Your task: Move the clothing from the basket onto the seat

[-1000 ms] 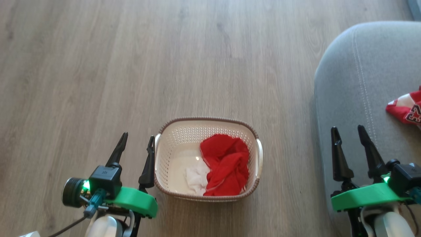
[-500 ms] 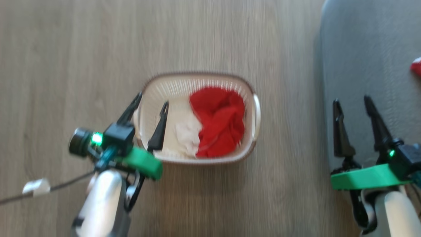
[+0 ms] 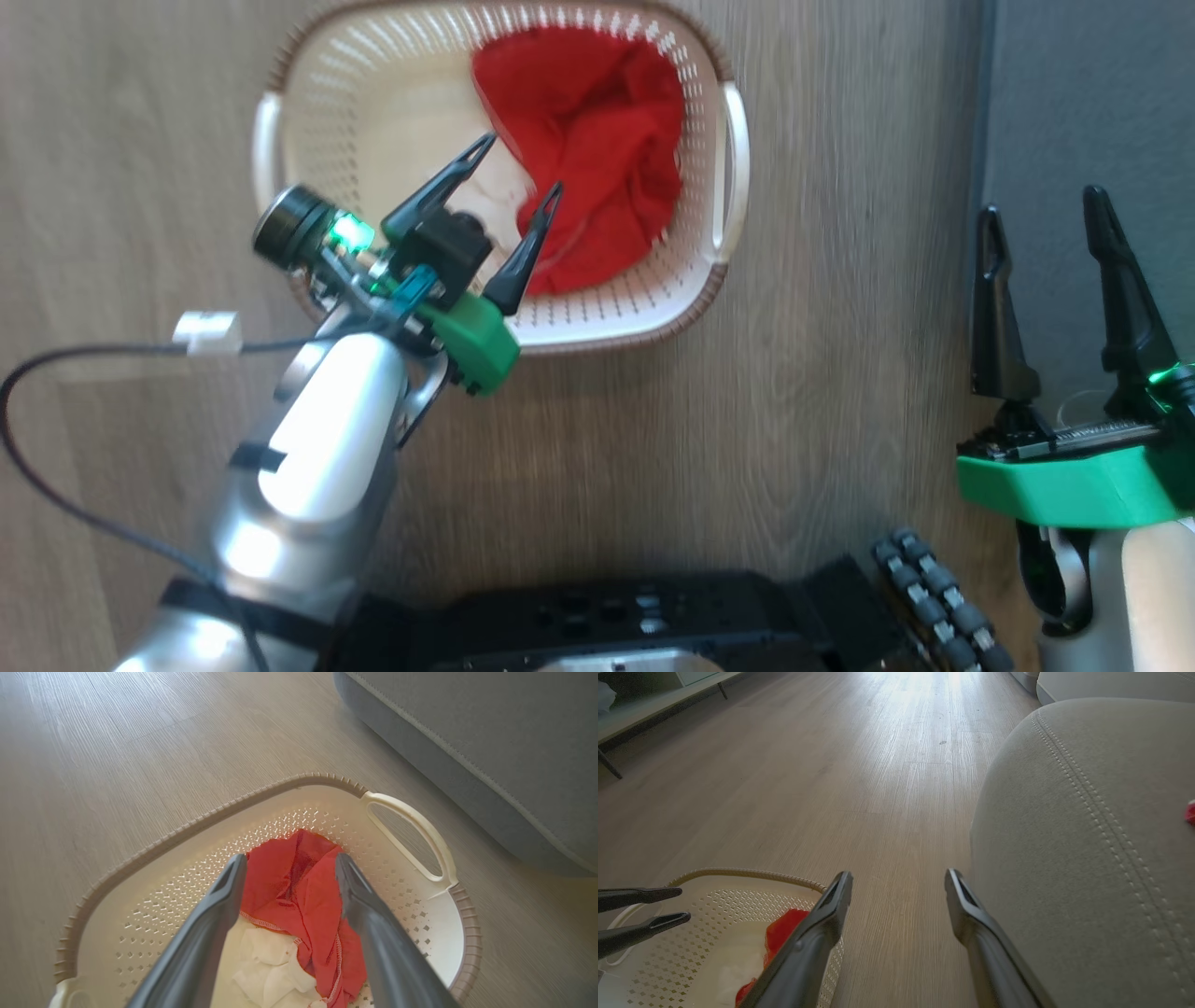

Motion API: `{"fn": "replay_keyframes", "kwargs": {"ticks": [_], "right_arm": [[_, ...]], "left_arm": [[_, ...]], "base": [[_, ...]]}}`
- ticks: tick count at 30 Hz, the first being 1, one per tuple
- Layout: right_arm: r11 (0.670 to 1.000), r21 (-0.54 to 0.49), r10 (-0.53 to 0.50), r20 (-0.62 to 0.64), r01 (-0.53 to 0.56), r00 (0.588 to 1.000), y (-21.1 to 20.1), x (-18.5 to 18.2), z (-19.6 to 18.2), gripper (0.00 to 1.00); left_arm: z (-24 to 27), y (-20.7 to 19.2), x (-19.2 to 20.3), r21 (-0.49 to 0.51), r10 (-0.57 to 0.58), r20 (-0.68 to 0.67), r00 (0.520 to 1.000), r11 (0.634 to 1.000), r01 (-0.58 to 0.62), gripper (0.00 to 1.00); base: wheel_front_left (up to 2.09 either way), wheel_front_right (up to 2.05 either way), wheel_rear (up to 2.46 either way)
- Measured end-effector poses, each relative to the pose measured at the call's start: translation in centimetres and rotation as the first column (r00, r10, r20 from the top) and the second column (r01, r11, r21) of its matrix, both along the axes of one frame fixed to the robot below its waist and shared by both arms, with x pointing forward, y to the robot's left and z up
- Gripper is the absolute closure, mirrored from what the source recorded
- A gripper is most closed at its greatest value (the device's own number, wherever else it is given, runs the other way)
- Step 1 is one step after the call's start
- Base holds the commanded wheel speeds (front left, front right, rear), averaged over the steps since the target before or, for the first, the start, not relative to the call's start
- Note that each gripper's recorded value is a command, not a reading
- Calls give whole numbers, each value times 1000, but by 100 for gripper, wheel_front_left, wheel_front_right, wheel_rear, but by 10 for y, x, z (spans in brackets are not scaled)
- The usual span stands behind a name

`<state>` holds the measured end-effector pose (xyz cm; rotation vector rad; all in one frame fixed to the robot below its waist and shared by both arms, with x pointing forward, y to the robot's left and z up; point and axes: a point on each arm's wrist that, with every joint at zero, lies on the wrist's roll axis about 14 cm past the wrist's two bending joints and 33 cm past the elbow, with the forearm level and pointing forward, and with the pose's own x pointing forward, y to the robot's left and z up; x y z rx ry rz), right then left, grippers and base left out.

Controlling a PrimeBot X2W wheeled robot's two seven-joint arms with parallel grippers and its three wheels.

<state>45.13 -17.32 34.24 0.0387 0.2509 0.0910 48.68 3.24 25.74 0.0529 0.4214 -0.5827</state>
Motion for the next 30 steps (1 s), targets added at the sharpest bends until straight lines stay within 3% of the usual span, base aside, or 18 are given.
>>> {"fn": "replay_keyframes", "kwargs": {"ticks": [10,18,30], "right_arm": [[1000,-14,21,-120,-23,993,4,-12,-50,0],[999,-32,19,-129,-24,991,2,-17,-49,0],[999,-45,15,-150,-22,989,2,-31,-40,0]], "left_arm": [[-87,-38,4,1,-161,-122,979,987,162,0],[-134,-62,-40,11,-310,-274,910,945,326,0],[-167,-52,-57,92,-348,-402,847,905,415,0]], "base": [[0,0,0],[0,0,0],[0,0,0]]}}
